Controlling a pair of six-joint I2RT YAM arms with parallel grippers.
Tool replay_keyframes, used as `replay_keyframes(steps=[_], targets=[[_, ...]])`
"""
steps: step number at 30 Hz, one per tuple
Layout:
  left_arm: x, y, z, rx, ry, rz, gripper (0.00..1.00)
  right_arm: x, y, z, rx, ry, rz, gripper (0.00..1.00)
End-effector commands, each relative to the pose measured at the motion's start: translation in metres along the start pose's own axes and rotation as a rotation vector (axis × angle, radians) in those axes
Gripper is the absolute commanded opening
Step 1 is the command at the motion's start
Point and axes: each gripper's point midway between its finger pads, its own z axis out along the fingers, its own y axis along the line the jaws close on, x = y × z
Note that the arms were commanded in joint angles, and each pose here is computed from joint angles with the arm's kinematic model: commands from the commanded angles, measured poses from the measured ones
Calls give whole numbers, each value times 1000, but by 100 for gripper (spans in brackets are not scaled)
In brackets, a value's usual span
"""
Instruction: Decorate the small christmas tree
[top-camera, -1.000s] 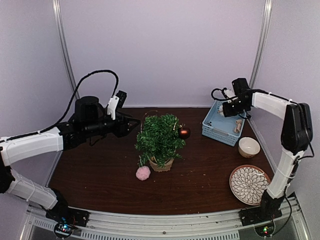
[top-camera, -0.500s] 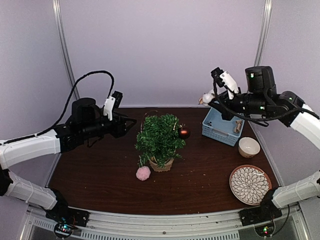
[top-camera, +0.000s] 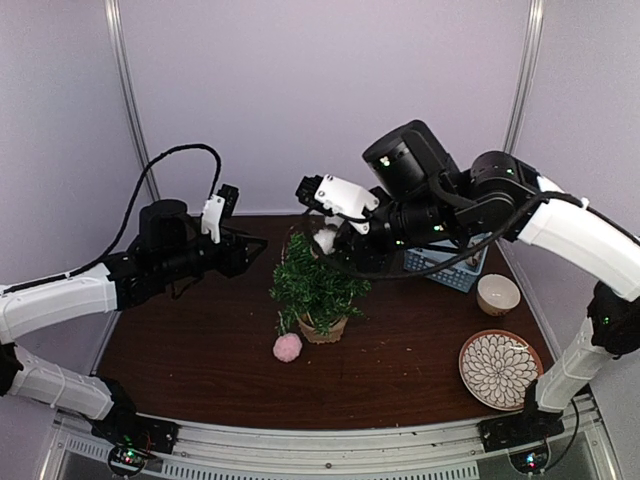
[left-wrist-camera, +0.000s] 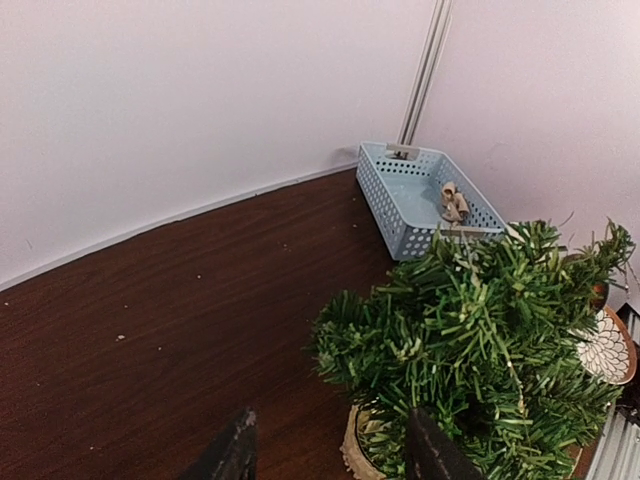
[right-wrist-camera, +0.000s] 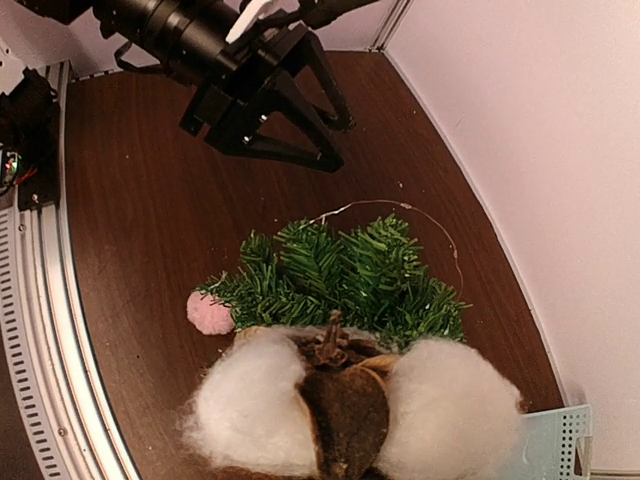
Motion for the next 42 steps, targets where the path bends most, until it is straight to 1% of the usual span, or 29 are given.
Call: replay_keyframes(steps=[1, 9, 12, 22, 25, 32, 35, 39, 42], targets=[[-10, 6, -5, -25, -52, -12, 50, 4, 1, 1, 54, 102, -77, 0], [-9, 9, -10, -48, -60, -13, 50, 5, 2, 35, 120, 209, -111, 0], [-9, 10, -11, -53, -62, -11, 51, 5, 5, 43, 113, 227, -115, 0], [-9, 11, -14, -61, -68, -3, 51, 30, 10, 75, 126, 338, -148, 0], [-8, 12, -14, -63, -66, -2, 51, 38, 11, 84, 125, 370, -155, 2], [-7, 13, -13, -64, -62, -4, 51, 51, 4, 96, 164, 427, -164, 11], [-6, 12, -12, -62, -59, -4, 51, 53, 2, 98, 173, 443, -159, 22], [-7, 12, -12, -64, -60, -1, 51, 48, 2, 94, 167, 423, -147, 32], [-8, 12, -12, -64, -61, -1, 51, 41, 1, 88, 160, 393, -134, 36]])
